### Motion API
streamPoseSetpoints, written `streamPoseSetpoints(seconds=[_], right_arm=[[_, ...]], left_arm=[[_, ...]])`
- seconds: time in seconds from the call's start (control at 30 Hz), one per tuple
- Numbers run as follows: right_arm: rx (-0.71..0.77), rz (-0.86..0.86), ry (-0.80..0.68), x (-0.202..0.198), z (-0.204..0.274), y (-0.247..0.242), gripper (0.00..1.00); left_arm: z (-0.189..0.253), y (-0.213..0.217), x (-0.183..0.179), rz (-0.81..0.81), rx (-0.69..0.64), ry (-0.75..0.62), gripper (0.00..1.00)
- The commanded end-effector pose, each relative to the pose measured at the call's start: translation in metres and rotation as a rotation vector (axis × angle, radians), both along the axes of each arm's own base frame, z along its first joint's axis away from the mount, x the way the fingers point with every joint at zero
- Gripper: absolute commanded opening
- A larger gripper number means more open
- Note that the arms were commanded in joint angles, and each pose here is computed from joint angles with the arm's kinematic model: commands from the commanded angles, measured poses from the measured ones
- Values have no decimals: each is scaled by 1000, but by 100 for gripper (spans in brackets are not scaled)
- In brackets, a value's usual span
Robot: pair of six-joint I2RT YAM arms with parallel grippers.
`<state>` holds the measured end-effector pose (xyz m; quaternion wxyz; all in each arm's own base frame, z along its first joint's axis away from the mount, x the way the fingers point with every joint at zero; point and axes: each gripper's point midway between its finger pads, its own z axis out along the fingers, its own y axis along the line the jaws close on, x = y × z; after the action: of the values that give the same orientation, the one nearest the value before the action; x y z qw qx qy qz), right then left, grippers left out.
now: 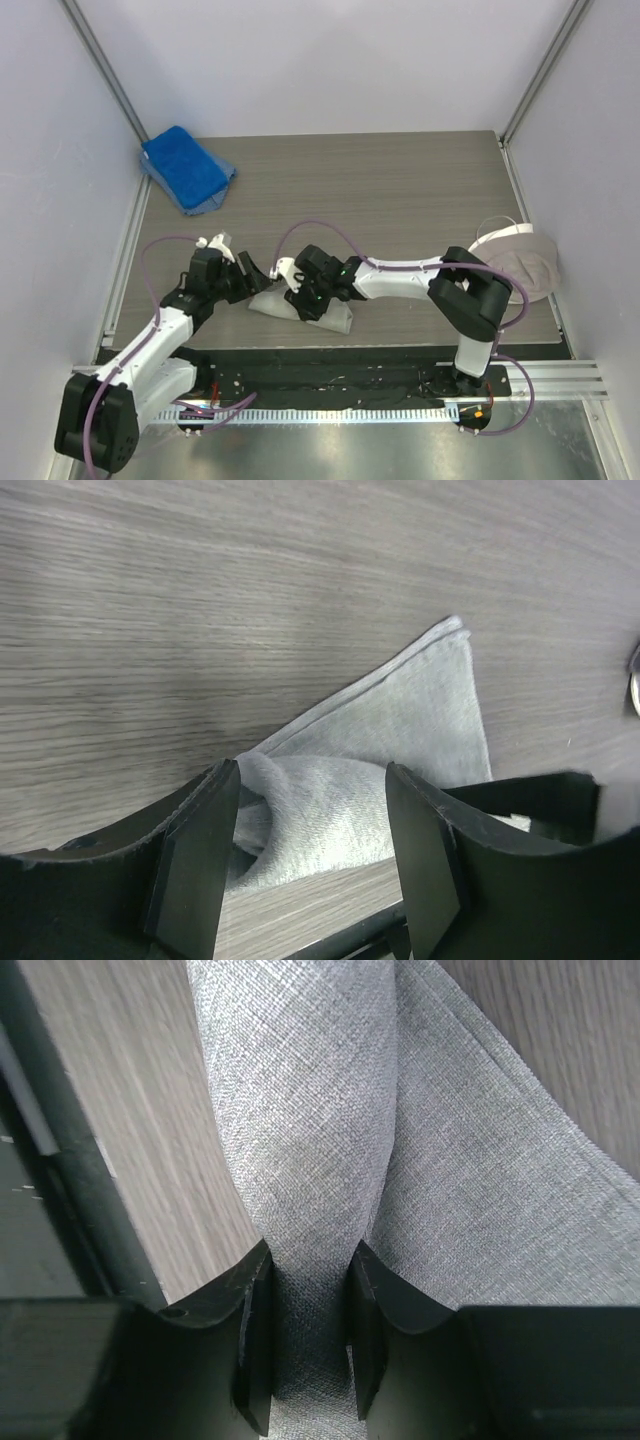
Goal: Fold the napkin, place the utensils inside, and roll it up
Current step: Roll the napkin with the utensil
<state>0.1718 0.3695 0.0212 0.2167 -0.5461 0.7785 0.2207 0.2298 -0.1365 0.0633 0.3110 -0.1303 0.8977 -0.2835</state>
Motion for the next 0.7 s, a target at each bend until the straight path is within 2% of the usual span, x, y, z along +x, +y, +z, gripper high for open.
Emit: streamPoseSetpoints(seconds=[0.0, 0.2, 0.47, 0.53, 0.57, 0.6, 0.67], right_arm=[[6, 36, 370, -46, -28, -12, 35], [45, -14, 562, -38, -31, -17, 35], [38, -48, 653, -29, -39, -18, 35], [32, -53, 642, -26, -39, -17, 35], [32, -60, 628, -23, -39, -17, 36], [38, -60, 611, -21, -35, -16, 37], [30, -80, 559, -11, -30, -15, 43]], left_arm=[[9, 11, 1, 42, 32, -50, 64], [7, 5, -8, 19, -16, -66, 63], [-6, -5, -14, -20, -69, -42, 56], [-7, -4, -11, -15, -67, -51, 51], [-11, -4, -12, -16, -62, -37, 43], [-13, -4, -12, -16, -58, -32, 39], [-15, -3, -13, -17, -53, -20, 26]])
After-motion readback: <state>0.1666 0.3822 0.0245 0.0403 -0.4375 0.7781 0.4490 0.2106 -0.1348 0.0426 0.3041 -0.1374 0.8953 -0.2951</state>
